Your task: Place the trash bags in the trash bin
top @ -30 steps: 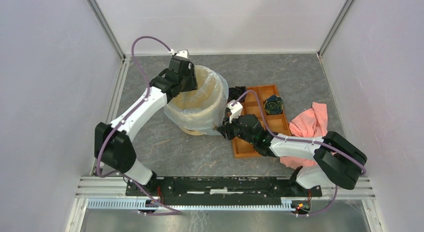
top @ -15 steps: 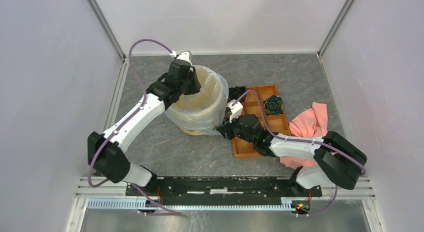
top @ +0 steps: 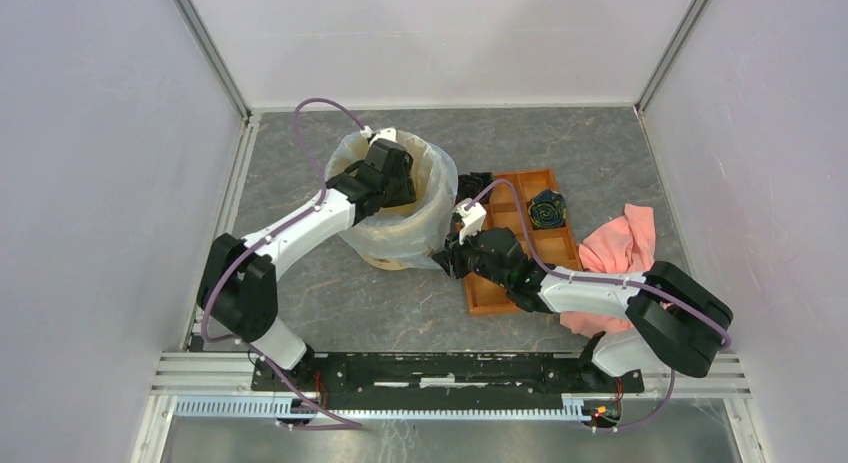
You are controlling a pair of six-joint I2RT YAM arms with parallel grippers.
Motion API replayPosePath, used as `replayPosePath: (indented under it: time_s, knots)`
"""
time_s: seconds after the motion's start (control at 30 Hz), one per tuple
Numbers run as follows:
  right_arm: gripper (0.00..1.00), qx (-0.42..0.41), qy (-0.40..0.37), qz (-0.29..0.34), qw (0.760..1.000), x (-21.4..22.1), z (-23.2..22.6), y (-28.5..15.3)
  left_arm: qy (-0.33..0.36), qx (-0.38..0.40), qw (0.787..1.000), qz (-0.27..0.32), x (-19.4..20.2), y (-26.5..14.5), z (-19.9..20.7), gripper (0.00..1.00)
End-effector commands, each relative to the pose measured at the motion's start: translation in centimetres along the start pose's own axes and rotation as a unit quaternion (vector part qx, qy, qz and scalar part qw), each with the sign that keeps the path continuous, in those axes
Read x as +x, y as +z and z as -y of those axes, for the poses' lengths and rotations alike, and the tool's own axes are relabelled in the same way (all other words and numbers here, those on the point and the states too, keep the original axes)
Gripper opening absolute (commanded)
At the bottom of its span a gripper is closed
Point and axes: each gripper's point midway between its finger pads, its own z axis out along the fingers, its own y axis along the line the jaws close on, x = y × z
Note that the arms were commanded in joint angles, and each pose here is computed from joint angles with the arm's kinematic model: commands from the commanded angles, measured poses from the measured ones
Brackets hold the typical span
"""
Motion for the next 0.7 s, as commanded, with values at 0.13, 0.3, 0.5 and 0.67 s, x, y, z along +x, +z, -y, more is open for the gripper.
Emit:
replayPosePath:
  time_s: [0.13,0.3,0.5,0.67]
  knots:
    - [0.33,-0.002,0.000,0.031,1.000,-1.9,-0.3,0.6,0.020,-0.026,0.995,0.098,-6.1,-6.6,-0.9,0.64]
    - [0.33,-0.003,-0.002,0.026,1.000,-1.9,-0.3,0.9,0.020,-0.035,0.996,0.074,-4.0,-4.9,-1.7,0.65]
    - [0.34,-0.005,0.004,0.036,0.999,-2.6,-0.6,0.9,0.013,-0.024,0.999,0.022,-0.3,-0.6,-1.4,0.65]
    - [0.35,-0.008,0.005,0.035,0.999,-2.5,-0.7,1.1,-0.006,-0.038,0.999,0.004,1.7,2.7,-2.3,0.74]
